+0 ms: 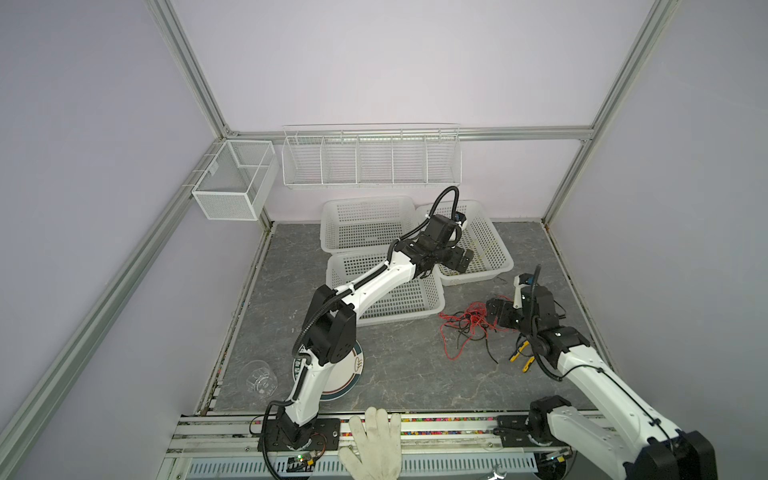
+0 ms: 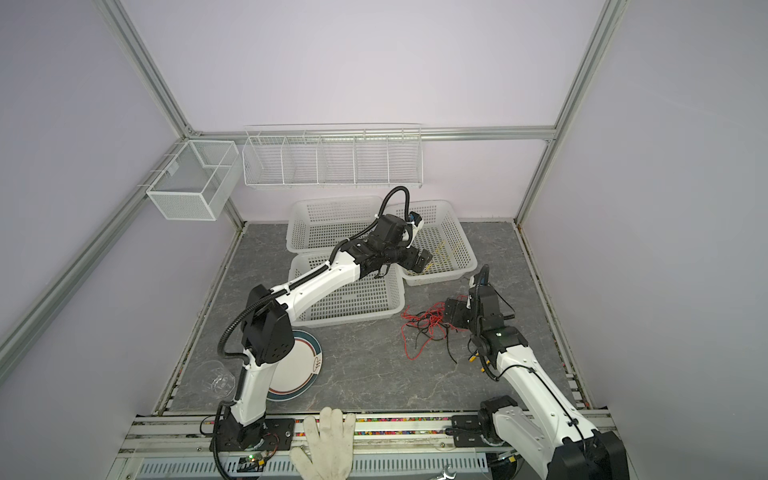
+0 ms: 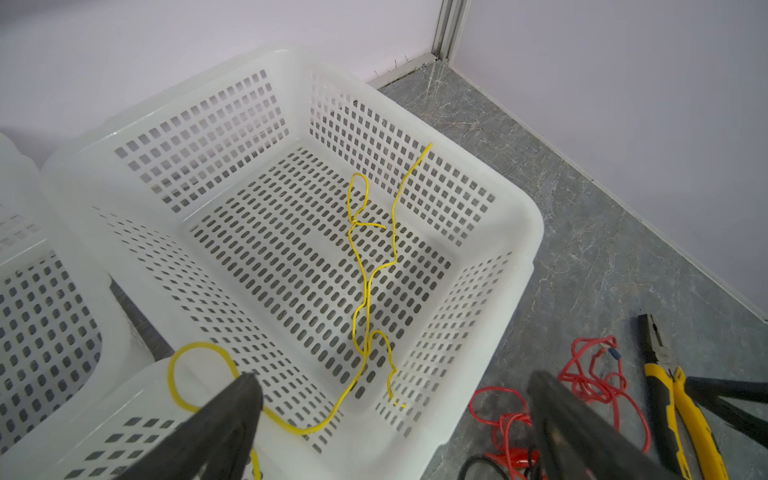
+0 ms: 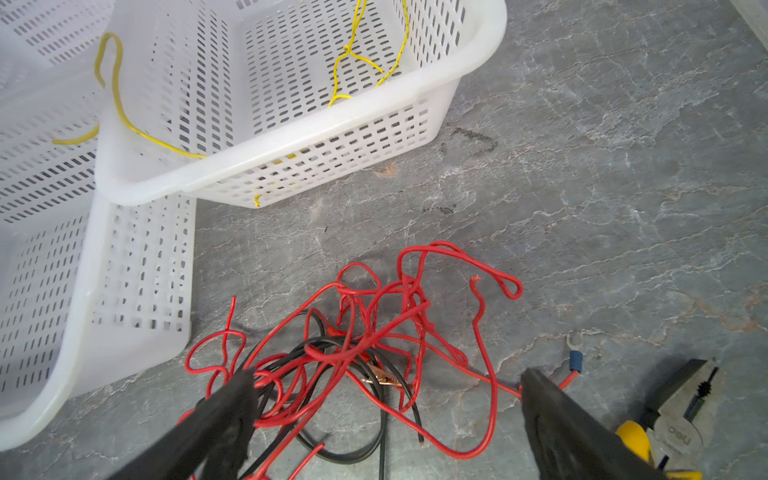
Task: Untangle the cables
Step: 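Move the left gripper back toward the red wire bundle near the right gripper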
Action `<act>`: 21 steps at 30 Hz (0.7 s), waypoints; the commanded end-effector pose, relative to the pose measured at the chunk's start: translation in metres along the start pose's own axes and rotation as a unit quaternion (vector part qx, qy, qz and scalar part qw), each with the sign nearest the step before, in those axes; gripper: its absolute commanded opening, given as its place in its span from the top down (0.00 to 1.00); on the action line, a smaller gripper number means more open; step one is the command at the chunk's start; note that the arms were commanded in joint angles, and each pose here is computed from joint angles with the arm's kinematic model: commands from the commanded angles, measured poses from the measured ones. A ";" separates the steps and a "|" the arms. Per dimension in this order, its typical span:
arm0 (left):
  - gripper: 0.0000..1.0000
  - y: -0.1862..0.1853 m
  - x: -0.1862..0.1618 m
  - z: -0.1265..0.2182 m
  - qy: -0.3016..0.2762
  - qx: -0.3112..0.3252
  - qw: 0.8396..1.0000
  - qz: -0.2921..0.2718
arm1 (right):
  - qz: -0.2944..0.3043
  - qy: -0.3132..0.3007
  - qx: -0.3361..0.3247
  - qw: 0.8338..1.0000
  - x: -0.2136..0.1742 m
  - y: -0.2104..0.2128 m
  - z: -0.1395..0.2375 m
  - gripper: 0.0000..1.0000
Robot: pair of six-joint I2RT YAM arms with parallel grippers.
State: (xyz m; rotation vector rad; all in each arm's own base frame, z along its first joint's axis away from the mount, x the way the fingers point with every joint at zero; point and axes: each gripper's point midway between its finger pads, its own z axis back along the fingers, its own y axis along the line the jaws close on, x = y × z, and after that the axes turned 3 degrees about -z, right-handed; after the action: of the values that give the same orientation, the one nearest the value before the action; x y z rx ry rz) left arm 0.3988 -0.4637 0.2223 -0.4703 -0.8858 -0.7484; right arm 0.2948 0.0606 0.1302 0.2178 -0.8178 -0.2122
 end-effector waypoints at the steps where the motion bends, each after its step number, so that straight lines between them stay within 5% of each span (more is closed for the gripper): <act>1: 0.01 0.002 0.015 0.023 -0.028 0.003 1.000 0.007 | 0.005 -0.001 0.012 1.000 0.009 0.008 0.001 0.00; 14: 0.00 -0.008 -0.003 0.070 -0.123 -0.029 0.992 0.013 | 0.018 0.035 0.025 0.999 0.007 0.018 -0.003 0.02; 21: 0.00 -0.022 -0.022 0.098 -0.189 -0.078 0.979 0.014 | 0.012 0.065 0.012 0.998 -0.003 0.015 0.009 0.16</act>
State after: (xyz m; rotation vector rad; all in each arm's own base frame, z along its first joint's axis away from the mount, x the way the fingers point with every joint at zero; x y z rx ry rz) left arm 0.3290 -0.4024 0.2217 -0.6444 -1.0433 -0.7226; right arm 0.2977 0.0714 0.1360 0.2343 -0.7298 -0.1763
